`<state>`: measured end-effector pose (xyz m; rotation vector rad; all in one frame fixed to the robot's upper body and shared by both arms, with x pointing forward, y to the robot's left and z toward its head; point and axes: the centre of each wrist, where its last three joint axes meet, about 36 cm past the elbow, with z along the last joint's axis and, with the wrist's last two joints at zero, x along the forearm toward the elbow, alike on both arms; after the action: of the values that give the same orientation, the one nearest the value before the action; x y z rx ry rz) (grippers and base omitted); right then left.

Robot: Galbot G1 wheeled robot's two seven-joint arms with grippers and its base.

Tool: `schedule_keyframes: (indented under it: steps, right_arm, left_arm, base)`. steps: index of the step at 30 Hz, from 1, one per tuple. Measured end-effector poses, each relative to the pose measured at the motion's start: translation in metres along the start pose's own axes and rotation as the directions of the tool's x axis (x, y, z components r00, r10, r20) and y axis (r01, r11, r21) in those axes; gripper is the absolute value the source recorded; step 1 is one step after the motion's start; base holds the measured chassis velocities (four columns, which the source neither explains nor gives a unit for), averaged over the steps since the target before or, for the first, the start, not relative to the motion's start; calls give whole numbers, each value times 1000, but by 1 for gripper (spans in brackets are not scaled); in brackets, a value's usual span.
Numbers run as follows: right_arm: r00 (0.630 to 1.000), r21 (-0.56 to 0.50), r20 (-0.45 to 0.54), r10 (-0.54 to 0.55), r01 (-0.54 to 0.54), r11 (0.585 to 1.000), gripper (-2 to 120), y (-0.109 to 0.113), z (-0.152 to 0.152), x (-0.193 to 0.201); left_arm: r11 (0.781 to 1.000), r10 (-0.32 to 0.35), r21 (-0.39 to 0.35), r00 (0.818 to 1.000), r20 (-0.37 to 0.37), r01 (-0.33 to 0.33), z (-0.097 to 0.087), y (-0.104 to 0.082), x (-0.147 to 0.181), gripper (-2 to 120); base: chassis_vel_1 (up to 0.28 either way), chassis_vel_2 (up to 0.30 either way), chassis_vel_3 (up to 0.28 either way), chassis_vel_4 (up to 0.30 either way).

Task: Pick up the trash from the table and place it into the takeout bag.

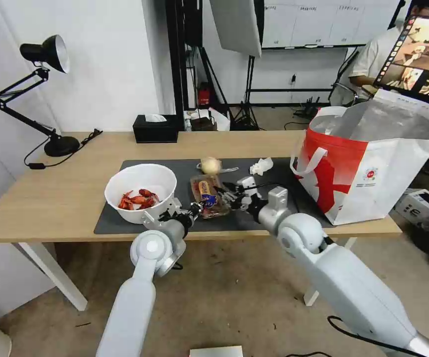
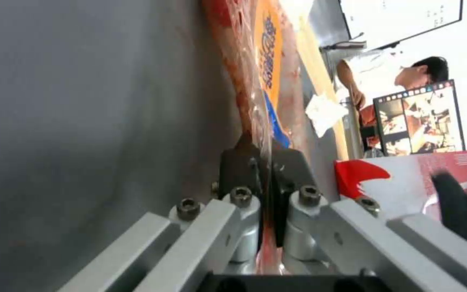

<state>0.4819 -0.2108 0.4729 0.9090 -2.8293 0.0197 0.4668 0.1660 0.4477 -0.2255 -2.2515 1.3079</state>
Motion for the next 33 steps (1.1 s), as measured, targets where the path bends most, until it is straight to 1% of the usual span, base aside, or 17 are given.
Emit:
schedule_keyframes:
  steps: [1, 2, 3, 4, 5, 8, 9, 10, 12, 13, 17, 22, 26, 30, 32, 33]
  right_arm:
    - [1000, 0, 0, 0, 0, 1000, 55, 0, 0, 0]
    - [1000, 6, 12, 12, -12, 1000, 61, -4, -3, 11]
    - [1000, 11, 24, 14, -14, 1000, 65, -8, -7, 19]
    - [1000, 17, 29, 10, -10, 1000, 70, -10, -9, 24]
    - [1000, 17, 29, 10, -10, 1000, 70, -10, -9, 24]
    - [999, 35, 22, -46, 46, 998, 84, -14, -11, 37]
    - [999, 35, 22, -46, 46, 998, 84, -14, -11, 37]
    - [997, 37, 12, -80, 80, 996, 90, -15, -9, 43]
    - [990, 43, -10, -138, 138, 990, 97, -19, -3, 55]
    - [990, 43, -10, -138, 138, 990, 97, -19, -3, 55]
    - [965, 60, -46, -258, 260, 964, 100, -28, 12, 72]
    - [951, 70, -53, -306, 309, 949, 100, -33, 21, 80]
    - [937, 95, -39, -346, 349, 932, 100, -38, 32, 90]
    - [941, 108, -28, -338, 339, 935, 100, -38, 37, 95]
    - [958, 123, 4, -286, 283, 951, 100, -33, 43, 102]
    - [971, 126, 30, -237, 232, 965, 100, -27, 48, 108]
  left_arm:
    - [1000, 0, 0, 1000, 0, 0, 0, 0, 0, 0]
    - [1000, 4, -4, 1000, 6, -4, -1, -2, 1, 0]
    - [1000, 11, -6, 1000, 13, -11, -2, -4, 2, 0]
    - [1000, 17, -7, 1000, 23, -17, -3, -6, 5, 0]
    - [1000, 17, -7, 1000, 23, -17, -3, -6, 5, 0]
    - [1000, 23, -6, 997, 71, -22, -10, -6, 17, 0]
    - [1000, 23, -6, 997, 71, -22, -10, -6, 17, 0]
    - [1000, 24, -7, 996, 83, -23, -11, -7, 19, 0]
    - [1000, 30, -9, 995, 92, -29, -12, -9, 21, 0]
    - [1000, 30, -9, 995, 92, -29, -12, -9, 21, 0]
    - [999, 50, -25, 994, 99, -47, -12, -15, 23, 0]
    - [998, 58, -35, 993, 102, -54, -12, -18, 25, 0]
    - [995, 83, -69, 990, 115, -75, -11, -21, 30, 0]
    - [993, 97, -80, 988, 123, -87, -10, -24, 34, 0]
    - [991, 112, -92, 985, 130, -100, -8, -28, 39, 0]
    - [989, 120, -98, 984, 134, -107, -7, -31, 42, 0]
  base:
    - [0, 0, 0, 0]
    - [0, 0, 0, 0]
    - [0, 0, 0, 0]
    - [0, 0, 0, 0]
    - [0, 0, 0, 0]
    - [0, 0, 0, 0]
    - [0, 0, 0, 0]
    - [0, 0, 0, 0]
    - [0, 0, 0, 0]
    - [0, 0, 0, 0]
    - [0, 0, 0, 0]
    - [0, 0, 0, 0]
    - [0, 0, 0, 0]
    - [0, 0, 0, 0]
    - [0, 0, 0, 0]
    - [0, 0, 0, 0]
